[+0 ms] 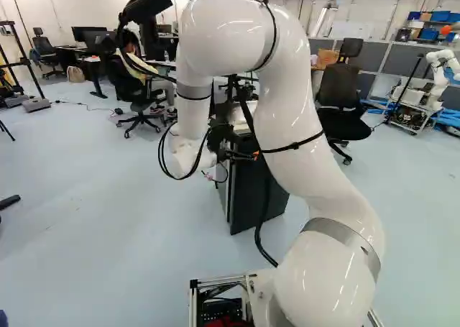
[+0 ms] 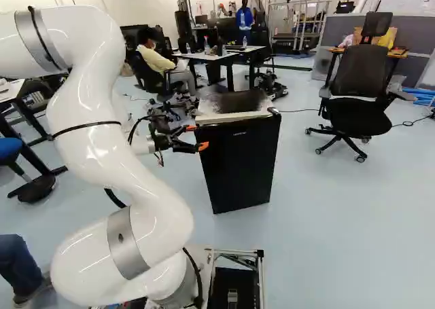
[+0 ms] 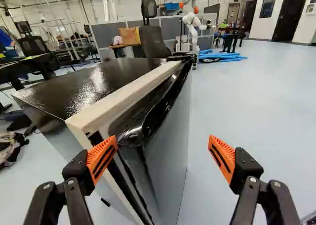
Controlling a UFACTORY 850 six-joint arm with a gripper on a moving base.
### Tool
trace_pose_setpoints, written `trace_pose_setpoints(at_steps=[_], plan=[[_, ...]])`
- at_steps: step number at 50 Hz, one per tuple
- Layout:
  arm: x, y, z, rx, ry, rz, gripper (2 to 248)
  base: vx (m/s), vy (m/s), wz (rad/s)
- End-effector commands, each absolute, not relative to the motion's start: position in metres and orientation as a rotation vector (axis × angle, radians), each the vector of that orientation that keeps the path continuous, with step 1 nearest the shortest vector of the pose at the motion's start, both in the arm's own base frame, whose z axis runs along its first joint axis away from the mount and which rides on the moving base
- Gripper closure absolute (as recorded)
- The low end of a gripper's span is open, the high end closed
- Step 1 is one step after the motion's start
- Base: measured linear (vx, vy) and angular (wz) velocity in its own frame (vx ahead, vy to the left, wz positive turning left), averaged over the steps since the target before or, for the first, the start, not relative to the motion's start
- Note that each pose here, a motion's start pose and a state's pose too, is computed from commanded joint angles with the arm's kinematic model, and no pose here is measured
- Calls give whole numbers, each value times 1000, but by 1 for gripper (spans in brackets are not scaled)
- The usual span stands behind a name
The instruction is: Grab a drink from the fridge
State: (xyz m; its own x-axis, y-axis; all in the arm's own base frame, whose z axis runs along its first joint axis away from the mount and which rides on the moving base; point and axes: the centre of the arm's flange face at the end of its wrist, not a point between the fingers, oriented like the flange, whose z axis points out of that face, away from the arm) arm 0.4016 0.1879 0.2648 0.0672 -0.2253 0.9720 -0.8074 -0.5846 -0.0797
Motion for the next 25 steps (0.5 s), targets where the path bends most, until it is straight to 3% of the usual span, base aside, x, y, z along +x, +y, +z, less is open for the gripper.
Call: trace_pose_setpoints(at_steps=[25], plan=[[367,183,264,1892,-946,1534,3,0,0,0]])
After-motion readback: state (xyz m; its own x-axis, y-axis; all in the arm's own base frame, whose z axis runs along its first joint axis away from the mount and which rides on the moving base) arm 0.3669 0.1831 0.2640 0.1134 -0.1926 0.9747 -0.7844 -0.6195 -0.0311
